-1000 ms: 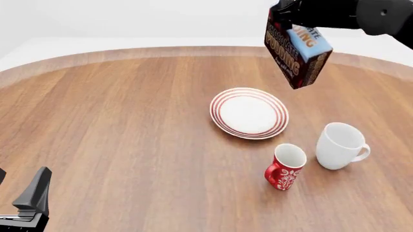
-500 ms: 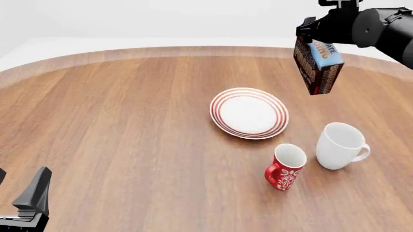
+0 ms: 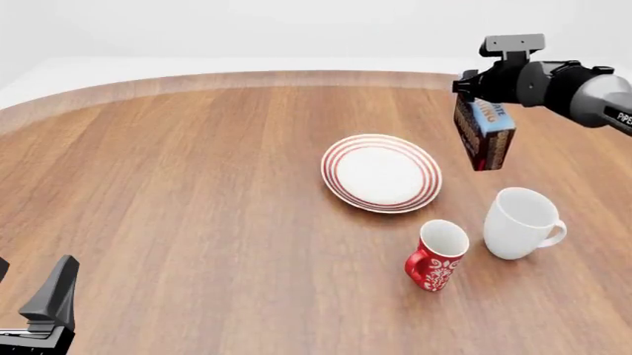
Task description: Put the chocolate pudding to the right of the plate.
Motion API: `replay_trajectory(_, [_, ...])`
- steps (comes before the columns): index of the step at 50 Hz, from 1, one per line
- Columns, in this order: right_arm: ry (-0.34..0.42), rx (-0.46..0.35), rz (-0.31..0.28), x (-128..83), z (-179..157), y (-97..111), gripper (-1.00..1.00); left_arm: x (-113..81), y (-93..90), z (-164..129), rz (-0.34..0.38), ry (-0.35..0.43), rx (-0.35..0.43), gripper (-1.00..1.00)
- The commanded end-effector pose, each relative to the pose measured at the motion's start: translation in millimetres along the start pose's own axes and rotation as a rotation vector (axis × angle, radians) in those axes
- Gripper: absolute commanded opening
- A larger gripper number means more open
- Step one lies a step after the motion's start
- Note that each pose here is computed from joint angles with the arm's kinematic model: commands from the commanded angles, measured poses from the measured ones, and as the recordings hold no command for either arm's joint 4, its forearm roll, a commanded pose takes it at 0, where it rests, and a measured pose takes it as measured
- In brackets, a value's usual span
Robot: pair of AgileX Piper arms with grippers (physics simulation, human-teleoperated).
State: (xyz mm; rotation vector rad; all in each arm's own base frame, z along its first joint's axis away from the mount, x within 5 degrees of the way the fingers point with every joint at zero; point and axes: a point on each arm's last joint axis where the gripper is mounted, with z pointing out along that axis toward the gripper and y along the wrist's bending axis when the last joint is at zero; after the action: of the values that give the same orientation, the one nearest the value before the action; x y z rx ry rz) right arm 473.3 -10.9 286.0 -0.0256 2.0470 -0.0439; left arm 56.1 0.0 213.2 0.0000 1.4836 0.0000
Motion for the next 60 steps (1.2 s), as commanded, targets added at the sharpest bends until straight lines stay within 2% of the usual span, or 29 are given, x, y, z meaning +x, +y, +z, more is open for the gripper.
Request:
replay_trajectory(1, [0.028, 0.013, 0.026, 18.1, 20.9, -6.5, -1.0, 0.0, 0.0, 0.0, 0.0, 0.0, 0.0, 1.0])
replay_trajectory(7, [0.033, 0.027, 0.036, 16.2, 18.9, -14.8, -1.0, 0.0, 0.0, 0.0, 0.0, 0.0, 0.0, 1.0])
replay_trajectory(9, [0.038, 0.03, 0.039, 25.9, 26.6, -15.9, -1.0, 0.0, 0.0, 0.0, 0.0, 0.0, 0.0, 1.0])
replay_trajectory(11, [0.038, 0.034, 0.049, 22.7, 24.1, -18.4, -1.0, 0.0, 0.0, 0.0, 0.0, 0.0, 0.0, 1.0])
replay_trajectory(17, [0.063, 0.036, 0.043, 40.2, 38.0, -19.2, -1.0, 0.0, 0.0, 0.0, 0.0, 0.0, 0.0, 1.0])
replay_trajectory(25, [0.064, 0.044, 0.052, 38.3, 36.1, -23.7, -1.0, 0.0, 0.0, 0.0, 0.0, 0.0, 0.0, 1.0])
replay_trajectory(30, [0.068, 0.046, 0.053, 47.0, 40.3, -24.5, -1.0, 0.0, 0.0, 0.0, 0.0, 0.0, 0.0, 1.0])
replay_trajectory(41, [0.073, 0.043, 0.054, 46.0, 41.2, -23.3, -1.0, 0.0, 0.0, 0.0, 0.0, 0.0, 0.0, 1.0])
replay_trajectory(52, [0.081, 0.043, 0.053, 54.6, 45.5, -23.0, -1.0, 0.0, 0.0, 0.0, 0.0, 0.0, 0.0, 1.0])
replay_trajectory(58, [0.084, 0.043, 0.053, 48.2, 44.6, -23.7, -1.0, 0.0, 0.0, 0.0, 0.0, 0.0, 0.0, 1.0])
replay_trajectory(60, [0.084, 0.045, 0.056, 54.8, 47.3, -24.2, -1.0, 0.0, 0.0, 0.0, 0.0, 0.0, 0.0, 1.0])
